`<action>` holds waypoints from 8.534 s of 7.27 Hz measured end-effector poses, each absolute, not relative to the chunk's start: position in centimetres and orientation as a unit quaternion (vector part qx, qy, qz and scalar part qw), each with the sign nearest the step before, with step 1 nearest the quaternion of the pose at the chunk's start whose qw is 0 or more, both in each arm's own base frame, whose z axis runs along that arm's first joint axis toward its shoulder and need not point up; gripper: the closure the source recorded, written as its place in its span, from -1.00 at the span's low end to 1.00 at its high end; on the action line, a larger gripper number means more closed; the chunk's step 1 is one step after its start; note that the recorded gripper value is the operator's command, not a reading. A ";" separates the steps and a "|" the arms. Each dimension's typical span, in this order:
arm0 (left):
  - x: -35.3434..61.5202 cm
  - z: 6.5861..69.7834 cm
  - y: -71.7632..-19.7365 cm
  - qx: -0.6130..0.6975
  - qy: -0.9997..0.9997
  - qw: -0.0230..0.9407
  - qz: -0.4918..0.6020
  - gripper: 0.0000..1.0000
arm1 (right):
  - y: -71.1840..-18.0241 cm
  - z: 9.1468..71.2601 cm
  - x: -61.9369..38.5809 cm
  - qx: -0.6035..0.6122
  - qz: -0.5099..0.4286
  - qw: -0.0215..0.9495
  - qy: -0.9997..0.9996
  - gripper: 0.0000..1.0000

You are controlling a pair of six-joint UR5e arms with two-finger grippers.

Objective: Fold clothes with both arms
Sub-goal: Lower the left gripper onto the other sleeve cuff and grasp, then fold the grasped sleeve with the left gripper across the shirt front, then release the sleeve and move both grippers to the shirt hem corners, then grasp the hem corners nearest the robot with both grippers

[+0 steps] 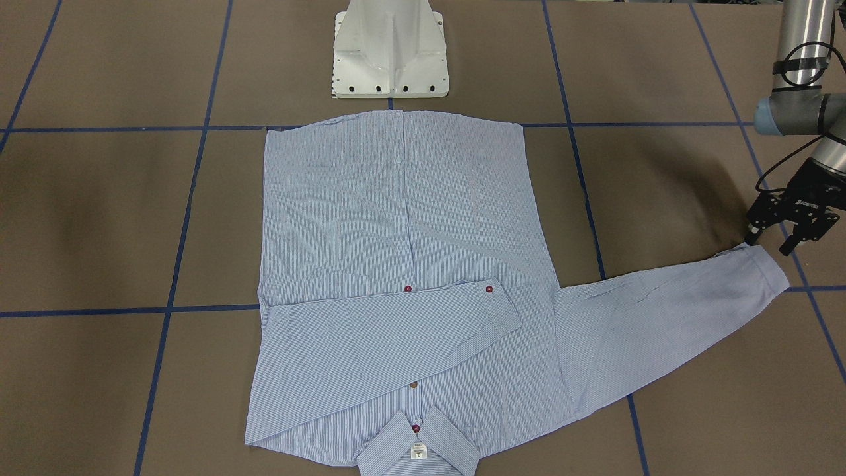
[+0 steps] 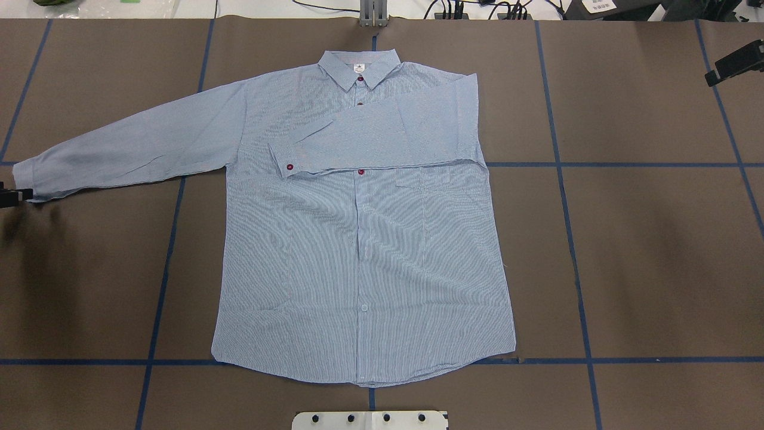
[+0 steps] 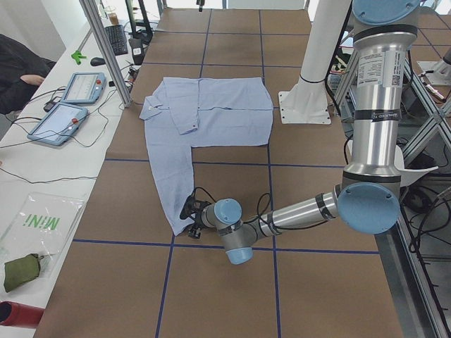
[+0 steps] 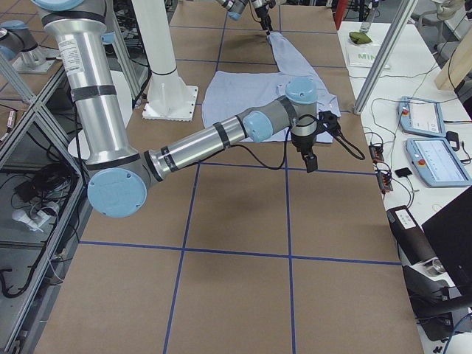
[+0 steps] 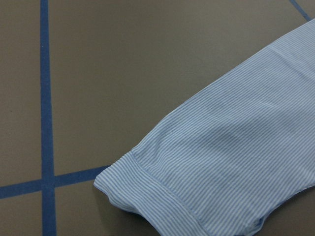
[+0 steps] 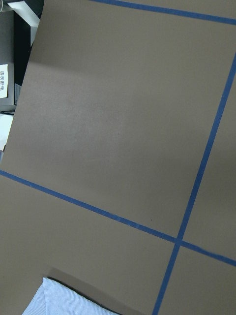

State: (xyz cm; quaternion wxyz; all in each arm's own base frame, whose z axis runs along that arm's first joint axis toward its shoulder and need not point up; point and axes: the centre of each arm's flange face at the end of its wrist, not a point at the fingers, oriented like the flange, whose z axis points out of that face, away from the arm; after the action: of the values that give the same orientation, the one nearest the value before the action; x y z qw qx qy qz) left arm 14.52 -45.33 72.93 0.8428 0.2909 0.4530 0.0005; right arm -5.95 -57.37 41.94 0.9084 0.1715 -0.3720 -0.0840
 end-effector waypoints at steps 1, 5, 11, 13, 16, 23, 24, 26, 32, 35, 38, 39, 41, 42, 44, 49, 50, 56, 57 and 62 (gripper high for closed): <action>14.8 73.1 -45.2 0.289 0.453 0.844 0.003 -0.43 | -57.4 41.8 -6.0 0.173 -0.084 0.908 -0.372 -1.00; 15.6 72.6 -45.7 0.287 0.458 0.841 0.000 1.00 | -57.5 41.5 -6.0 0.176 -0.085 0.908 -0.372 -1.00; 16.8 63.5 -47.5 0.316 0.506 0.802 0.039 1.00 | -57.6 41.6 -6.0 0.173 -0.080 0.908 -0.373 -1.00; 18.2 57.2 -49.1 0.340 0.533 0.772 0.067 1.00 | -57.4 41.9 -6.0 0.169 -0.077 0.909 -0.372 -1.00; 25.8 45.7 -55.4 0.343 0.555 0.751 0.097 1.00 | -57.1 42.6 -5.9 0.163 -0.075 0.911 -0.372 -1.00; 52.7 18.9 -52.2 0.269 0.599 0.753 0.042 1.00 | -56.8 43.1 -5.8 0.158 -0.069 0.912 -0.372 -1.00; 54.4 18.0 -51.0 0.266 0.601 0.753 0.038 1.00 | -56.8 43.0 -5.8 0.157 -0.065 0.912 -0.372 -1.00; 57.2 17.1 -49.8 0.271 0.595 0.756 0.031 -0.84 | -56.8 43.0 -5.8 0.156 -0.062 0.912 -0.373 -1.00; 58.8 14.4 -46.0 0.283 0.555 0.782 0.031 -1.00 | -55.9 40.6 -6.5 0.150 -0.014 0.909 -0.388 -1.00; 51.5 14.3 -40.8 0.249 0.529 0.804 0.108 -1.00 | -48.7 35.8 -13.0 0.129 0.035 0.903 -0.409 -1.00; 43.4 21.8 -35.5 0.240 0.513 0.818 0.105 -1.00 | -38.6 31.2 -23.5 0.113 0.082 0.901 -0.410 -1.00; 42.1 24.4 -33.9 0.233 0.504 0.827 0.090 -1.00 | -35.3 30.3 -27.4 0.116 0.098 0.901 -0.407 -1.00; 41.9 30.8 -29.4 0.216 0.491 0.842 0.056 -1.00 | -30.0 30.3 -32.9 0.126 0.111 0.902 -0.397 -1.00; 42.4 32.9 -27.3 0.196 0.491 0.848 0.040 -1.00 | -28.8 30.5 -33.9 0.129 0.111 0.903 -0.394 -1.00; 44.2 35.4 -24.7 0.155 0.488 0.859 0.011 -0.74 | -28.1 30.6 -34.6 0.130 0.109 0.904 -0.393 -1.00; 46.3 37.6 -22.0 0.103 0.466 0.878 -0.017 -0.33 | -28.0 30.6 -34.7 0.130 0.108 0.904 -0.392 -1.00; 46.5 37.8 -21.7 0.090 0.462 0.881 -0.033 -0.33 | -28.0 30.7 -34.7 0.130 0.108 0.904 -0.392 -1.00; 46.6 38.8 -20.4 0.065 0.444 0.892 -0.055 -0.33 | -27.9 30.9 -34.9 0.129 0.107 0.906 -0.390 -1.00; 46.5 39.0 -20.4 0.065 0.442 0.893 -0.055 -0.27 | -27.9 31.0 -35.0 0.130 0.106 0.906 -0.389 -1.00; 46.6 38.4 -20.2 0.062 0.448 0.890 -0.053 1.00 | -27.7 31.1 -35.1 0.133 0.105 0.907 -0.386 -1.00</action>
State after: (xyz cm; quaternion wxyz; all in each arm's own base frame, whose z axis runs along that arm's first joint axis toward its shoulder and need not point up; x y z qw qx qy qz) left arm 46.56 -20.22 38.37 0.8902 0.0623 0.4483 -0.0526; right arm -35.12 -27.72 31.15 0.9066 0.1333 -0.3863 0.1050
